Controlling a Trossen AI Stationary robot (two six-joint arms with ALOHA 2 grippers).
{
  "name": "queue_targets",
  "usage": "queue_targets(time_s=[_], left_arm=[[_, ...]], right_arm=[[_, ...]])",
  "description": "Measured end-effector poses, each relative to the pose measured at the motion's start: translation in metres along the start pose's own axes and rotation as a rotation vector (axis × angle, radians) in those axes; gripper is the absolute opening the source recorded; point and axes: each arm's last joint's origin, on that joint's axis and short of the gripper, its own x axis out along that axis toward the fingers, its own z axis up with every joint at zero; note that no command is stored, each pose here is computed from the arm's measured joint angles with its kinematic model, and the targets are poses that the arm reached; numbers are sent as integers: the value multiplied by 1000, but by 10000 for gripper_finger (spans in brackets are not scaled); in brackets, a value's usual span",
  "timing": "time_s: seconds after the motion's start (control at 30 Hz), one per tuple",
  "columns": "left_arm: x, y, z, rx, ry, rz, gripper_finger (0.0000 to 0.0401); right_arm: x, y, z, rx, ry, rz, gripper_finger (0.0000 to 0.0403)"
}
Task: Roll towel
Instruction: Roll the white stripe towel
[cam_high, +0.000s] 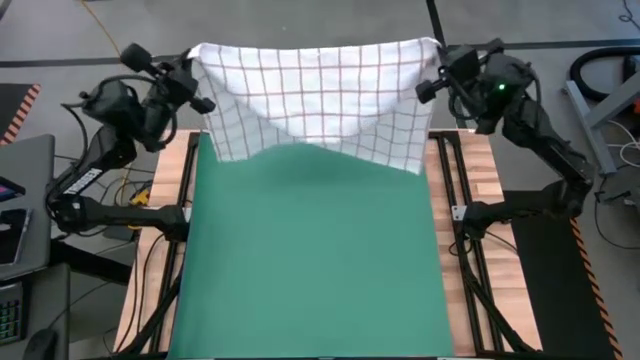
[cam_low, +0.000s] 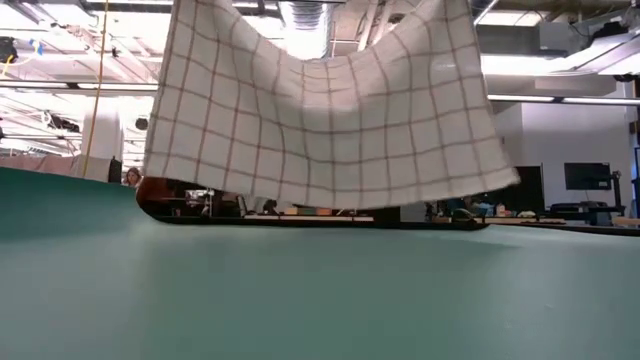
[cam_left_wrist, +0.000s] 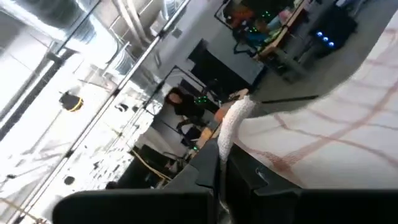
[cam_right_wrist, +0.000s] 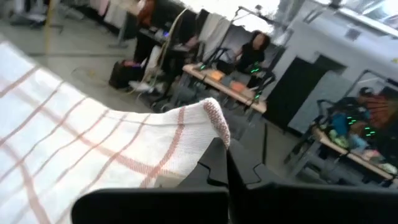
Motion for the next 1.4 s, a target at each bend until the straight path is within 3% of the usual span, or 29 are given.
queue_targets(time_s=[0.07, 0.17, 0.43, 0.6, 0.8, 0.97, 1.13, 1.27, 1.4], left_arm=[[-6, 2, -3, -43, -7, -31, 0], [-17, -5, -12, -119, -22, -181, 0], [-50, -45, -39, -230, 57, -871, 0], [-69, -76, -51, -234, 183, -1174, 0], [-94, -118, -54, -243, 244, -1503, 0], [-117, -152, -57, -166, 299, -1672, 0], [-137, -179, -55, -114, 282, -1759, 0], [-145, -191, -49, -90, 279, -1811, 8], [-150, -194, -45, -141, 333, -1907, 40]], right_arm=[[-5, 3, -5, -20, 36, 44, 3], [-14, 12, -16, -35, 126, 131, 3], [-50, 45, -42, -47, 355, 402, 3], [-79, 74, -61, -23, 468, 599, 3], [-115, 115, -100, -46, 589, 730, 3], [-141, 141, -130, -47, 604, 798, 3], [-158, 157, -152, -38, 600, 851, 3], [-165, 163, -164, -25, 612, 862, 3], [-171, 165, -170, -28, 617, 879, 3]])
